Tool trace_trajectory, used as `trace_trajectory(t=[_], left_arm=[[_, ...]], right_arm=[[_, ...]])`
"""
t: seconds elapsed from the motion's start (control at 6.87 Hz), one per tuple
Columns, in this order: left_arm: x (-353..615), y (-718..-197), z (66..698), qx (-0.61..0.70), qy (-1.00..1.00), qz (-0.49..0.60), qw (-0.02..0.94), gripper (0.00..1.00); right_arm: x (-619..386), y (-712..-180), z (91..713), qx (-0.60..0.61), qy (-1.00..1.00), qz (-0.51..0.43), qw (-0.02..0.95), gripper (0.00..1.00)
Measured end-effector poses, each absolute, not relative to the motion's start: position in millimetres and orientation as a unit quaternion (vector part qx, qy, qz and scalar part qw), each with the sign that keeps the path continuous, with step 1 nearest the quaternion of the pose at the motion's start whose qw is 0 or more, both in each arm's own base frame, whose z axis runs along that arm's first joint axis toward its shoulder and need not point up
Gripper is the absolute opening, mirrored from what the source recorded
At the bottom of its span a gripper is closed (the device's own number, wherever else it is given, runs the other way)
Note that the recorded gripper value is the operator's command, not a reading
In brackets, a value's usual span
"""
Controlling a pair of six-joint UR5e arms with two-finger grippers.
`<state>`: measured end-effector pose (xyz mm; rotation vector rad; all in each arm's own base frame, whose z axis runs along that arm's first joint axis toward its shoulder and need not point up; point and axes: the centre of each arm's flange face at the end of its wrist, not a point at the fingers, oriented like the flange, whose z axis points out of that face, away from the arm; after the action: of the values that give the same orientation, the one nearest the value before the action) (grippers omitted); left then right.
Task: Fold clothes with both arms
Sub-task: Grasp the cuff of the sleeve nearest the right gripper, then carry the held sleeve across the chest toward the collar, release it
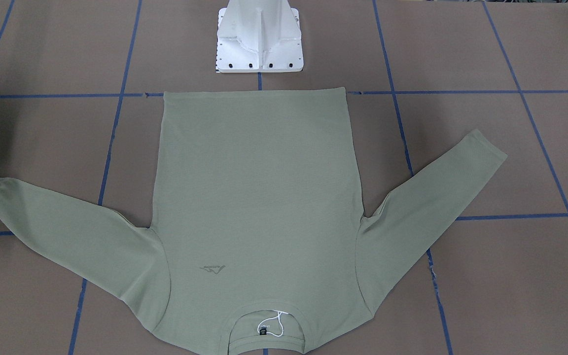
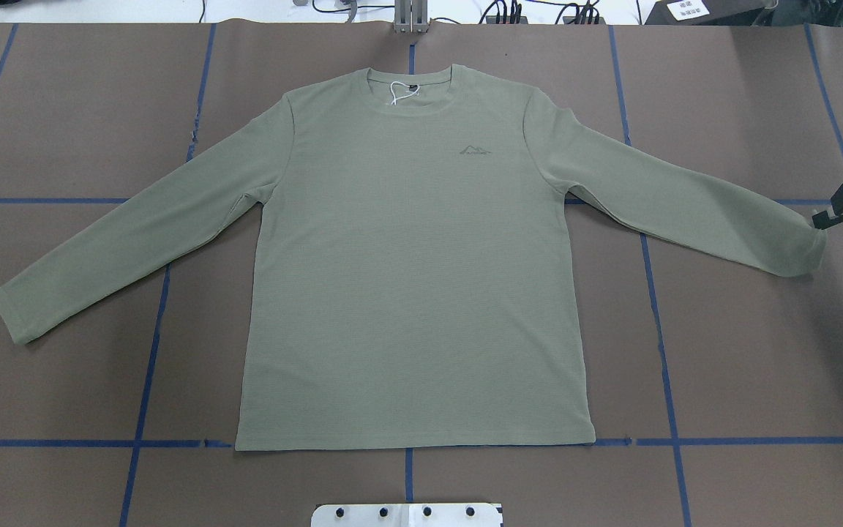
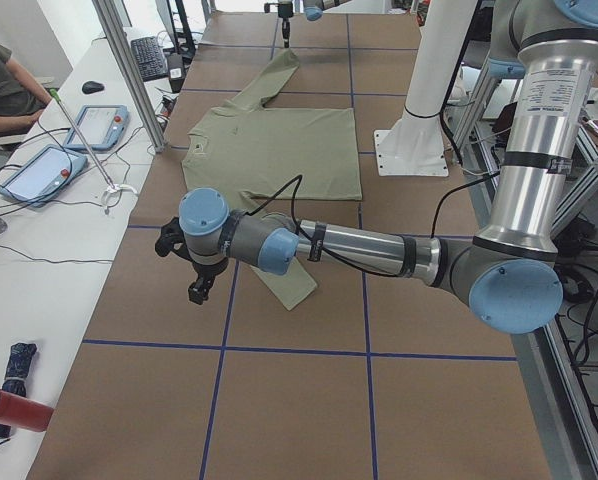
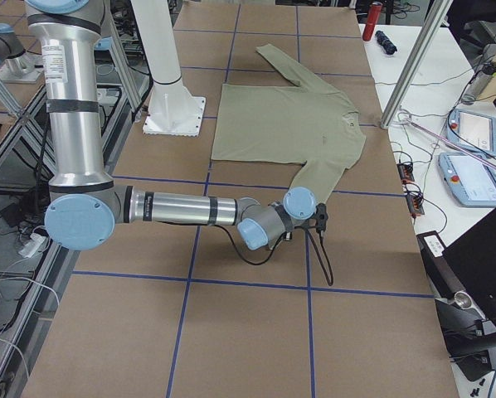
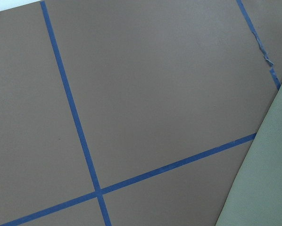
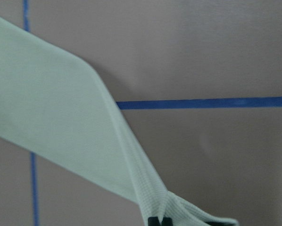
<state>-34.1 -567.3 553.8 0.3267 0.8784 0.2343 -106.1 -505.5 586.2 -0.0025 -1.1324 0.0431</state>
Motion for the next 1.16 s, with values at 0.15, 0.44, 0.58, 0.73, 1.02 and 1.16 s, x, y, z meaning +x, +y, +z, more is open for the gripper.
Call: trace_trajectory(t=[0.15, 0.44, 0.58, 0.73, 1.02, 1.16], left_arm=[[-34.1, -567.2, 554.2, 0.157, 0.422, 0.113, 0.886, 1.0], [-34.1, -567.4, 555.8, 0.157, 0.422, 0.114, 0.886, 1.0], [-34.1, -567.5, 557.0, 0.156, 0.422, 0.115, 0.886, 1.0], [-34.1, -567.5, 558.0, 0.156, 0.422, 0.115, 0.886, 1.0], [-34.1, -567.6, 559.0, 0.155, 0.422, 0.115, 0.886, 1.0], [-33.9, -567.8, 559.7, 0.155, 0.422, 0.115, 0.886, 1.0]], right_arm=[[-127.5, -504.3, 518.6, -0.003, -0.553, 0.043, 0.832, 0.0], [-234.0, -536.4, 375.0, -0.018, -0.574, 0.102, 0.812, 0.0], [-296.2, -558.5, 312.5, -0.013, -0.576, 0.144, 0.805, 0.0], [-351.1, -583.4, 254.0, 0.002, -0.577, 0.179, 0.797, 0.0], [-449.1, -625.0, 133.2, 0.033, -0.584, 0.201, 0.786, 0.0], [-501.9, -620.7, 92.0, 0.047, -0.581, 0.2, 0.787, 0.0]])
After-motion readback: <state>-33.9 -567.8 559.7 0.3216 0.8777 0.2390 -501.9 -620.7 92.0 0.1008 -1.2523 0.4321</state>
